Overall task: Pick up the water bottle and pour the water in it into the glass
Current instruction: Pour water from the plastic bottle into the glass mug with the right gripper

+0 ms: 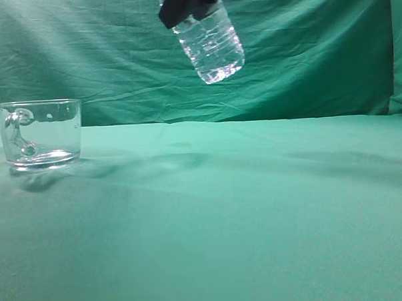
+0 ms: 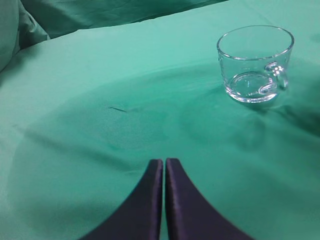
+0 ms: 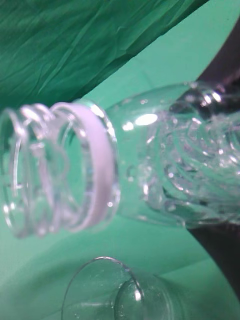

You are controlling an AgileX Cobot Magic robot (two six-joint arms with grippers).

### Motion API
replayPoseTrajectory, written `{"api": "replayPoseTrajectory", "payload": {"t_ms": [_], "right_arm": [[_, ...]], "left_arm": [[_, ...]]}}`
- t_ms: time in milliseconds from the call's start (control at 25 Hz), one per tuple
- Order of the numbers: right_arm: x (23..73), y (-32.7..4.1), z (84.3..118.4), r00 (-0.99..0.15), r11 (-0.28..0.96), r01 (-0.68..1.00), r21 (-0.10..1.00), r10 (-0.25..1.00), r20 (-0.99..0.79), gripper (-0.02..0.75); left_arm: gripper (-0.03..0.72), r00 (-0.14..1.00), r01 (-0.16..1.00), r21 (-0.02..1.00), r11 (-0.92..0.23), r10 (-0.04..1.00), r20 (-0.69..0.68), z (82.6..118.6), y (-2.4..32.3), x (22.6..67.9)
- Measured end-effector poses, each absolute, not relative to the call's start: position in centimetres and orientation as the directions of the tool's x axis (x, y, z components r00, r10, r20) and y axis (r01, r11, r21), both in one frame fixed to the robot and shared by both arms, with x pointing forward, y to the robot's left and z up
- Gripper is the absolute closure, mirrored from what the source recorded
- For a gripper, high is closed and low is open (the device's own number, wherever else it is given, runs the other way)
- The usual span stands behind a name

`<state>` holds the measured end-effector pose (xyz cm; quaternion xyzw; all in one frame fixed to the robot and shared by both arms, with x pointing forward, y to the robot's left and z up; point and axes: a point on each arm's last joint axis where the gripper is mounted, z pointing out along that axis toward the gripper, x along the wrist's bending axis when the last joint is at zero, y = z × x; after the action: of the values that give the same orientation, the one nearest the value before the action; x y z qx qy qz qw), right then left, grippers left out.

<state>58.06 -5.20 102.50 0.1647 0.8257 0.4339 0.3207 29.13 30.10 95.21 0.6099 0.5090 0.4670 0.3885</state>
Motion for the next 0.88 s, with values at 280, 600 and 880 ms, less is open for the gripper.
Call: {"api": "replayPoseTrajectory", "payload": {"t_ms": [280, 600, 880], "right_arm": [[61.0, -0.8, 100.1, -0.738, 0.607, -0.034, 0.794, 0.520, -0.429, 0.414], [63.9, 1.9, 97.9, -0.713, 0.672, -0.127, 0.730, 0.450, -0.538, 0.414], [65.1, 3.4, 97.4, -0.681, 0.715, -0.269, 0.645, 0.333, -0.653, 0.414]], "left_arm": [[0.688, 0.046, 0.258, 0.949, -0.180, 0.984, 0.174, 95.2, 30.1, 29.1], [0.688, 0.046, 0.258, 0.949, -0.180, 0.984, 0.174, 95.2, 30.1, 29.1], [0.688, 0.046, 0.258, 0.949, -0.180, 0.984, 0.174, 95.2, 30.1, 29.1]]}}
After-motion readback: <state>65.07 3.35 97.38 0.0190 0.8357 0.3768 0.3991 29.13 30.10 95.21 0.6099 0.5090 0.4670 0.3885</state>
